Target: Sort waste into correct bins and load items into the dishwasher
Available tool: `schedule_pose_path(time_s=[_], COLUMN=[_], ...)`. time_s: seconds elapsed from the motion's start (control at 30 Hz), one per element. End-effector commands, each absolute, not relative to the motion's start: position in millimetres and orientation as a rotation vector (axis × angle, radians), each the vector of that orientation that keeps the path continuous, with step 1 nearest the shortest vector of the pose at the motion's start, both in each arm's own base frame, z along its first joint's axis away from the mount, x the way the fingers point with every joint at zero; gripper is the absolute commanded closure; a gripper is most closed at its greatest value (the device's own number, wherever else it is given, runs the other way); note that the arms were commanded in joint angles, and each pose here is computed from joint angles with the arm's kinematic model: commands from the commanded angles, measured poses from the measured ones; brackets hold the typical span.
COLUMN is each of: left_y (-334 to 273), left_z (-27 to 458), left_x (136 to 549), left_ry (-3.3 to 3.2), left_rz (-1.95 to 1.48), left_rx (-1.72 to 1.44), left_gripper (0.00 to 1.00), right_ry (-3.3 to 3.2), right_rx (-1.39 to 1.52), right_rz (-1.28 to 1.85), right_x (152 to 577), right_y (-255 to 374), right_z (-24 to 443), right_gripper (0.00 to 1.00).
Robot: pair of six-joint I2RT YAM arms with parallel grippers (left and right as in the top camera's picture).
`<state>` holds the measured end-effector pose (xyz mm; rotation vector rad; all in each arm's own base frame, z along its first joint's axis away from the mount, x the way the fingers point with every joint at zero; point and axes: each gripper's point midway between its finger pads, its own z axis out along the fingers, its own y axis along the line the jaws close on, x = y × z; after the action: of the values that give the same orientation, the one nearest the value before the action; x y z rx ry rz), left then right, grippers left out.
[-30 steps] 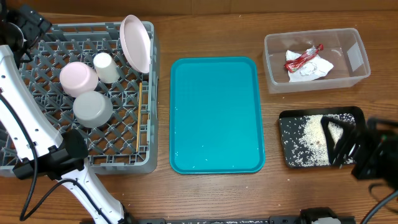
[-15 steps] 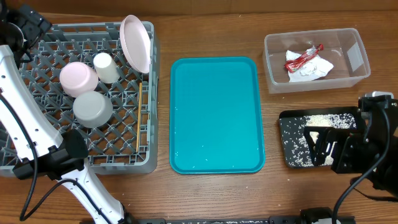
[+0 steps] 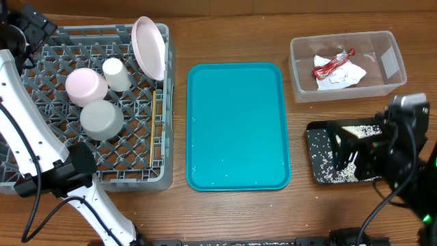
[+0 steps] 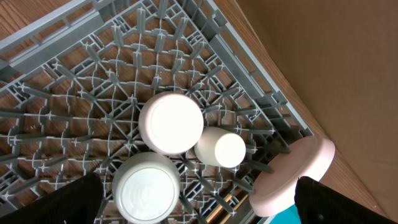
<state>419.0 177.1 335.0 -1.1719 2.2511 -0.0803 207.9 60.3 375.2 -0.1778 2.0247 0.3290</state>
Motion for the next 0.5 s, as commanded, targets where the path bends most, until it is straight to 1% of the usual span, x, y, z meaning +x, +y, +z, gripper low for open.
schedule_pose_path(time_s=[0.0,0.23,0.47], left_y=[175,175,175], left_z=[332,332,332], left_x=[421,421,421], left_ry=[2.265,2.265,2.265], left_rz=[-0.080,-0.080,-0.080], left_rx=[-1.162,-1.162,-1.162], left_gripper=[0.00,0.00,0.00], right_ry=[1.955,1.772,1.569], right_rx=[-0.195,-0.163,-0.151], right_rz=[0.303,0.258,0.236], right_x=[202,220,236], right_y=[58,51,49], right_z=[348,284,248], right_gripper=[0.00,0.00,0.00])
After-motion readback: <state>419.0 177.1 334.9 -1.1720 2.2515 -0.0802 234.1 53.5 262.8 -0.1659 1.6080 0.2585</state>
